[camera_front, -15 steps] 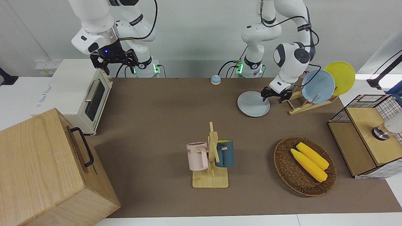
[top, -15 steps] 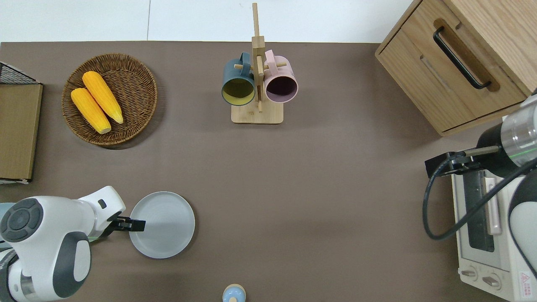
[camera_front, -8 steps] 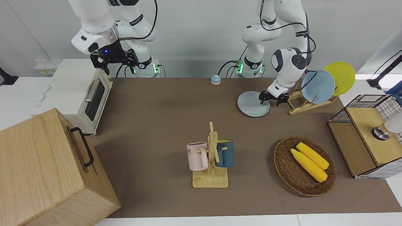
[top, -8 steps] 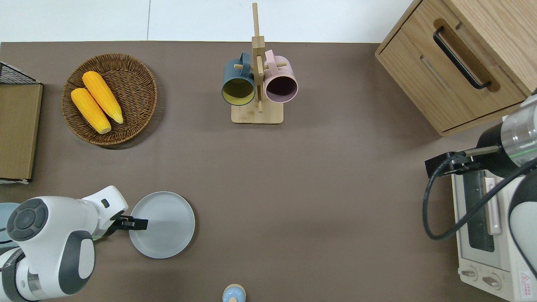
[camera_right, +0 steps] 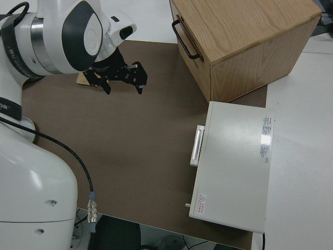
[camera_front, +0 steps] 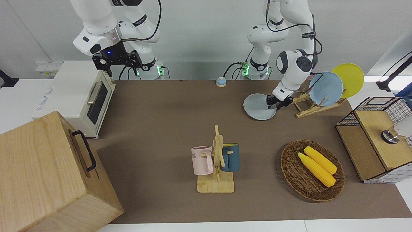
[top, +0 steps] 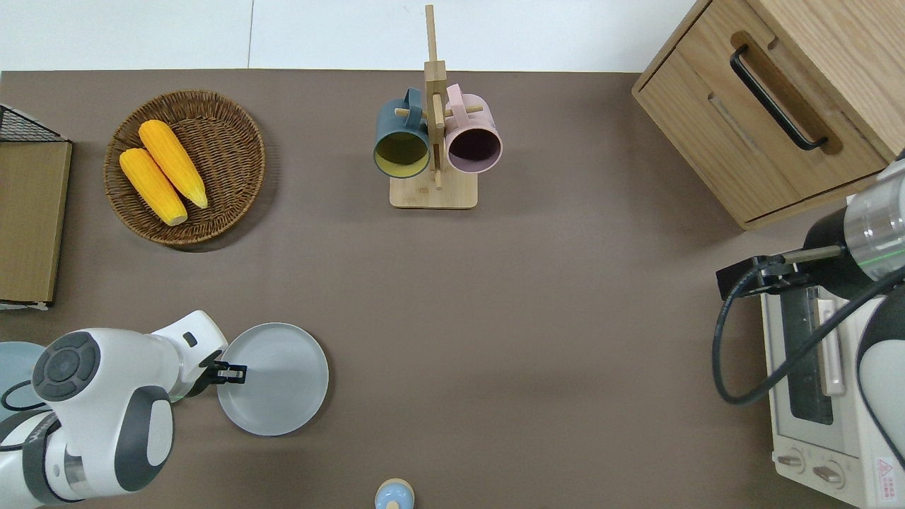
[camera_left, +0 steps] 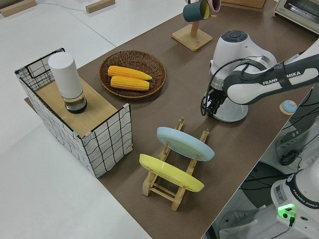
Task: Pick gray plate from table and place it on lower plate rack with left arm
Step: 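Lower the left gripper onto the gray plate rim and close it, then lift the gray plate with the left gripper toward the plate rack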
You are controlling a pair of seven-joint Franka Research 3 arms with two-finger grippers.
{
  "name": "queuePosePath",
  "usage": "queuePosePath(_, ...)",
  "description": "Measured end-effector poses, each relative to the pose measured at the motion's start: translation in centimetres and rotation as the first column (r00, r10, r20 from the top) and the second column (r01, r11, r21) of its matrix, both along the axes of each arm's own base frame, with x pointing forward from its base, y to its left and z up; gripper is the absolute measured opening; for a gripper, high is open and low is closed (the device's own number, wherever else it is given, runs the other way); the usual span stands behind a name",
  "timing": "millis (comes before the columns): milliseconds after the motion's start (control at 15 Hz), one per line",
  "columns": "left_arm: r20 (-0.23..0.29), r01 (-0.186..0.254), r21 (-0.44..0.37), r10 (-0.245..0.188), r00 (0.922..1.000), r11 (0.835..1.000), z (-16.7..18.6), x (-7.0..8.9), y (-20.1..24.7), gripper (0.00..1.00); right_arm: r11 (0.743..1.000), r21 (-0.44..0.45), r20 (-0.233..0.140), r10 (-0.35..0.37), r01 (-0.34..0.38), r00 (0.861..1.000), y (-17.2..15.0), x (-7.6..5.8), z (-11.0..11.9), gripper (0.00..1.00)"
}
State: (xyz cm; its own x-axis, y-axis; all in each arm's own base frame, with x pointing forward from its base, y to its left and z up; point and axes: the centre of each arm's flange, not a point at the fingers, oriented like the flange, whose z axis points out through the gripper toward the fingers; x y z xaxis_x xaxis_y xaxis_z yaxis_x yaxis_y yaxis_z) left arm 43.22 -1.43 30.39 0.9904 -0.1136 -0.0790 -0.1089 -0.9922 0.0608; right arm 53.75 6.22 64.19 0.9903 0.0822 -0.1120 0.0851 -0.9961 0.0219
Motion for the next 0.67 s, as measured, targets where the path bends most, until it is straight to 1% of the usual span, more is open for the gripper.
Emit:
queuePosePath(133, 0.004, -0.002, 0.0, 0.002, 1.0, 1.0, 0.03, 0.04, 0.0, 0.16, 1.0, 0.0, 0.0, 0.0, 0.0, 1.0, 0.0, 0.0, 0.0, 0.99)
queuePosePath(200, 0.008, -0.002, 0.001, 0.002, 1.0, 1.0, 0.06, 0.09, 0.01, 0.12, 1.0, 0.0, 0.0, 0.0, 0.0, 1.0, 0.0, 0.0, 0.0, 0.99)
queuePosePath(267, 0.011, -0.003, 0.001, 0.003, 0.9999, 1.0, 0.09, 0.12, 0.01, 0.12, 1.0, 0.0, 0.0, 0.0, 0.0, 1.0, 0.0, 0.0, 0.0, 0.99)
queuePosePath(333, 0.011, -0.003, 0.001, 0.003, 0.9999, 1.0, 0.1, 0.13, 0.01, 0.07, 1.0, 0.0, 0.0, 0.0, 0.0, 1.0, 0.0, 0.0, 0.0, 0.99)
queuePosePath(400, 0.013, -0.004, -0.001, 0.004, 0.9999, 1.0, 0.2, 0.15, -0.03, 0.03, 1.0, 0.0, 0.0, 0.0, 0.0, 1.0, 0.0, 0.0, 0.0, 0.99)
queuePosePath(667, 0.017, -0.005, -0.001, 0.005, 0.9999, 1.0, 0.34, 0.16, -0.03, 0.03, 1.0, 0.0, 0.0, 0.0, 0.0, 1.0, 0.0, 0.0, 0.0, 0.99)
